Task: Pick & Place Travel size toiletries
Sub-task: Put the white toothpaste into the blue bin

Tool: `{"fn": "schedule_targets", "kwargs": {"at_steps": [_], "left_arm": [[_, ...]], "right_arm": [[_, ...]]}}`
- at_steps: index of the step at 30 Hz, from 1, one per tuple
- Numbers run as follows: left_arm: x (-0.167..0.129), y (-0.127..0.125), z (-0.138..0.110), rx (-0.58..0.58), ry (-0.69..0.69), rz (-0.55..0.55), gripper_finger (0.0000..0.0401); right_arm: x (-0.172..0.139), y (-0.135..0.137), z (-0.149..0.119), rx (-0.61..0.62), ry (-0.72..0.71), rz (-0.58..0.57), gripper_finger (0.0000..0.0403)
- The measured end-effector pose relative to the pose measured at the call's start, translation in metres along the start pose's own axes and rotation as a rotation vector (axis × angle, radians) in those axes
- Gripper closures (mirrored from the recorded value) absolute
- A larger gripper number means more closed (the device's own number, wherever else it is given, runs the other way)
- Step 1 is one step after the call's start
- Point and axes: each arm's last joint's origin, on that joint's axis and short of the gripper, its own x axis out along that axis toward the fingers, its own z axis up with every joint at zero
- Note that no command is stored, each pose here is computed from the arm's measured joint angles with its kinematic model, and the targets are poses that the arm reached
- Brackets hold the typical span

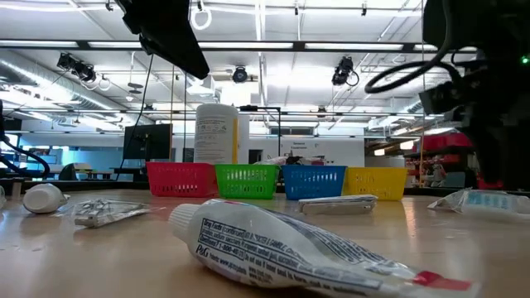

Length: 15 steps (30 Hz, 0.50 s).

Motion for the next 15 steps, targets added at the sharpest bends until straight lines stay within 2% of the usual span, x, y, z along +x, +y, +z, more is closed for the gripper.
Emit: {"fn": "schedule_targets", "kwargs": {"at_steps": [15], "left_arm": [[0.000,0.000,0.000,0.002,0.000,0.000,0.0295]], "right_arm": [[0.032,-0.011,-0.004,-0.029,-0.051,0.014,0.0219]]}}
